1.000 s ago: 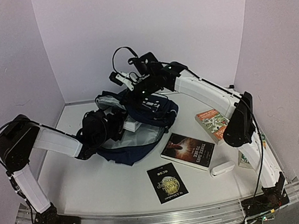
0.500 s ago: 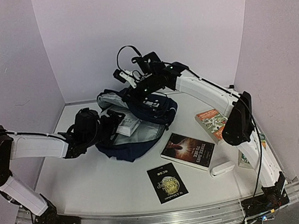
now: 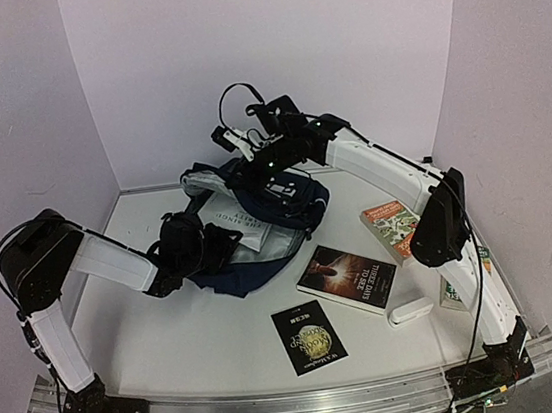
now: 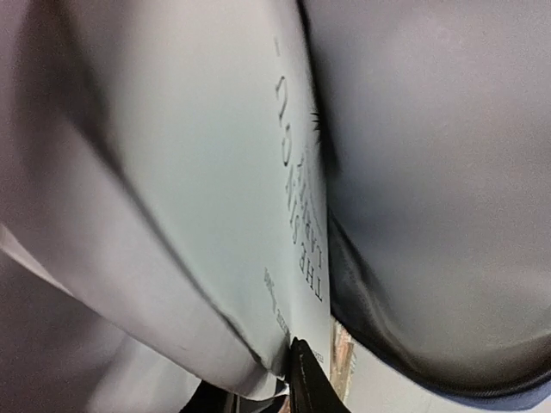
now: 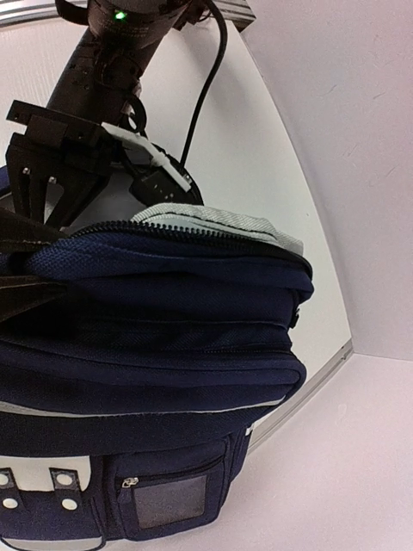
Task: Pack the student bag
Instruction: Place the book in the student bag.
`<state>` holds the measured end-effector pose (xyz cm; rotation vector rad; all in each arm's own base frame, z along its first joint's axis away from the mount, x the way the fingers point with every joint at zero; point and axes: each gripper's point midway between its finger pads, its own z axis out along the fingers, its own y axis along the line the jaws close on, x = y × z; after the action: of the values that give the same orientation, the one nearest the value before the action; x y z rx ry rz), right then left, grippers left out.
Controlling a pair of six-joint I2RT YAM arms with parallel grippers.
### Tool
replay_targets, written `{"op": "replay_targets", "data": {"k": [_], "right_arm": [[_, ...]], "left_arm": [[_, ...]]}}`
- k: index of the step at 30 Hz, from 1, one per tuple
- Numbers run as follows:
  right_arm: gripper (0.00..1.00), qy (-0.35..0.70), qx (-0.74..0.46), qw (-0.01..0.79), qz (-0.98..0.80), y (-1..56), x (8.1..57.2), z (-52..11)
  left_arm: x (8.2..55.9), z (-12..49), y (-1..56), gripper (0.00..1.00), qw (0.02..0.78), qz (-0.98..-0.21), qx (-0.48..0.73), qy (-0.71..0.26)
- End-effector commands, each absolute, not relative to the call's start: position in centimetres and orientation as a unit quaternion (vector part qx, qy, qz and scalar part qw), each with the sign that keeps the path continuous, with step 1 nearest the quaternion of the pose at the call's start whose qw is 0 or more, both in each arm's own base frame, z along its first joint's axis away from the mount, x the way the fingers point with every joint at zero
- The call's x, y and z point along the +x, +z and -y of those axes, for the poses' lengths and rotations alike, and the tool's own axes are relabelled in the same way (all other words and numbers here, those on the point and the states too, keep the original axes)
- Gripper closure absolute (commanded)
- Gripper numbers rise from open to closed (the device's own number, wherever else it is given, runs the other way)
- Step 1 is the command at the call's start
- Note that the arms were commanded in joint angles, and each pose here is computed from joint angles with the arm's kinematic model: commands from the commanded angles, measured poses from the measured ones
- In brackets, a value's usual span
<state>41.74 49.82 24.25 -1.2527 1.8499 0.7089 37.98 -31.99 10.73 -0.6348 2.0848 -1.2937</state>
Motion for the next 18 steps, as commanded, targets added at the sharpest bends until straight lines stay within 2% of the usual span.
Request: {"op": "replay_targets", "data": {"k": [1, 3, 4, 8, 11, 15, 18], "right_arm": [[1.0, 0.329, -0.514, 0.444, -0.656, 30.7, 39.8, -51.2], [1.0, 0.332, -0.521, 0.438, -0.653, 30.4, 39.3, -51.5], [1.0, 0.332, -0.522, 0.437, -0.653, 30.2, 39.3, -51.6], [1.0, 0.308, -0.517, 0.442, -0.665, 29.3, 40.2, -51.3], [1.0, 0.279, -0.51, 0.453, -0.676, 28.6, 41.6, -50.9], [1.0, 0.258, -0.499, 0.461, -0.687, 28.0, 43.0, -50.3], [1.0, 0.251, -0.495, 0.462, -0.691, 27.6, 43.7, -50.0]], "left_arm": [[38.7, 36.1, 17.2, 0.86, 0.325, -0.735, -0.147, -0.577], [39.8, 35.5, 16.7, 0.82, 0.331, -0.744, -0.169, -0.555], [40.2, 35.2, 16.4, 0.77, 0.33, -0.749, -0.177, -0.546], [41.3, 34.3, 15.6, 0.38, 0.322, -0.781, -0.202, -0.495], [40.9, 33.6, 15.1, 0.14, 0.312, -0.801, -0.215, -0.464], [40.1, 32.0, 14.6, 0.01, 0.304, -0.826, -0.233, -0.414], [39.5, 31.2, 15.1, 0.0, 0.298, -0.843, -0.241, -0.377]]}}
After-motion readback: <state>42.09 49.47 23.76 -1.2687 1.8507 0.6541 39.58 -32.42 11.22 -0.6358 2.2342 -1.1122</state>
